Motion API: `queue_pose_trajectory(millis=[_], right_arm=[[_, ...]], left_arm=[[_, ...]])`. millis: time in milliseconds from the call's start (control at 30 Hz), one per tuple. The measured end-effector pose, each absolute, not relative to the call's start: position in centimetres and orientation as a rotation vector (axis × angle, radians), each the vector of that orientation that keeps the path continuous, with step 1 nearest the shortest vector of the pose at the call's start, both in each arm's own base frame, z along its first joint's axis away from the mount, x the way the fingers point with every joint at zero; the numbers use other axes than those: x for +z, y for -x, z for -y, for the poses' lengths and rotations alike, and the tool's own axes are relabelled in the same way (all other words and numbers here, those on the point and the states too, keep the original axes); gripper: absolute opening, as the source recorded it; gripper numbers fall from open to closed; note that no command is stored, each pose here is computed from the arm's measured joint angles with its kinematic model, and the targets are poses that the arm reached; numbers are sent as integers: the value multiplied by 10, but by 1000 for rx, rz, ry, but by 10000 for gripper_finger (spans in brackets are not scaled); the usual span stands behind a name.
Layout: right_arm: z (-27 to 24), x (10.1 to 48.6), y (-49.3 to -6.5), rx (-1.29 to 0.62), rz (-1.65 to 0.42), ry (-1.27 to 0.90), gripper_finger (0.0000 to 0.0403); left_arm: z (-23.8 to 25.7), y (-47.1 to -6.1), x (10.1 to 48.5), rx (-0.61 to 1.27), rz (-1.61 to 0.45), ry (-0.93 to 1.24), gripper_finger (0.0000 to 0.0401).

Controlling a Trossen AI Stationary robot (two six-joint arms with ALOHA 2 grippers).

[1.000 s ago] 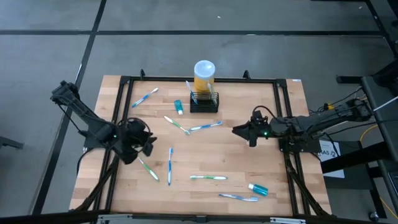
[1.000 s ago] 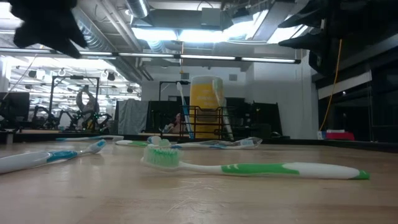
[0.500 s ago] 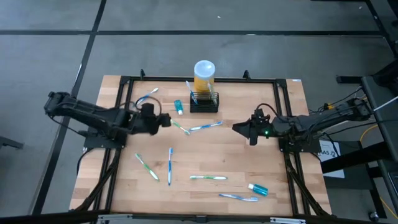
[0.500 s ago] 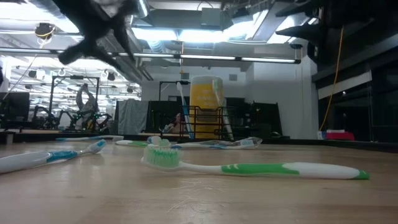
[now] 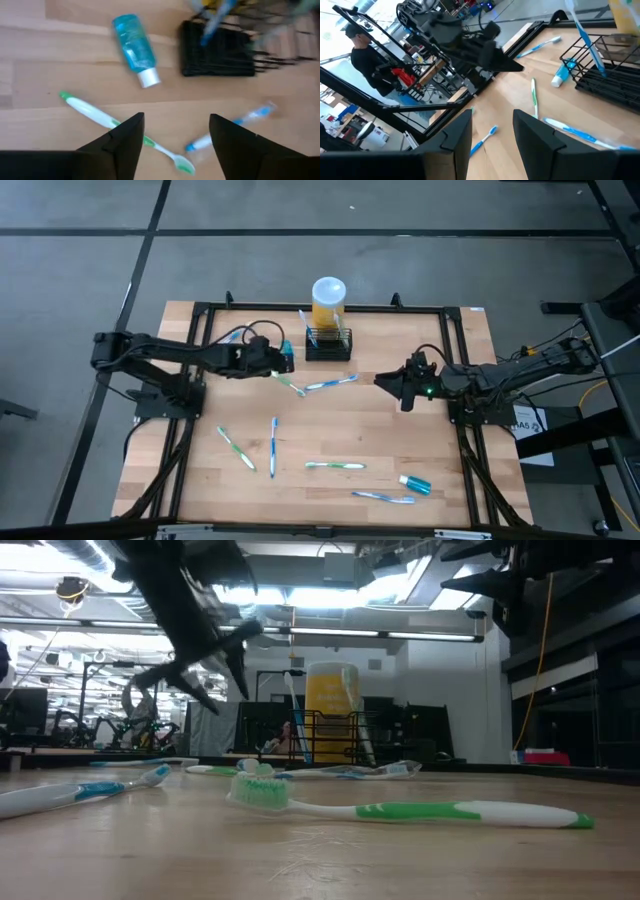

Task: Pick & Place toothbrushing station
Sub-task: Put the blue mouthwash in the wire organizer

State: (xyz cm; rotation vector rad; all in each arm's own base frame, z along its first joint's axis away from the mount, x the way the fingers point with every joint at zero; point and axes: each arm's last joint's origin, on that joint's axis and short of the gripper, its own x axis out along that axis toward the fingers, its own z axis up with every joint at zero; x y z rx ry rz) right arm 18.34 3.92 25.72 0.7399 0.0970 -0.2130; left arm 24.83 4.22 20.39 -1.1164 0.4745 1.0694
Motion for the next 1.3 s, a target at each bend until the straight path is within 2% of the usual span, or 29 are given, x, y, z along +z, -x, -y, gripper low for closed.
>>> queue_pose_trajectory(millis=[167, 700, 1300], right_arm=[[-39, 259, -183, -208, -83, -744, 145], [-37, 269, -174, -184, -28, -769, 145], [-36, 272, -171, -178, -12, -787, 146]], left_arm=[[-48, -261, 186, 1098, -480, 1168, 244], [-64, -279, 155, 1191, -409, 1166, 242], [-83, -283, 130, 1193, -514, 1179, 239]])
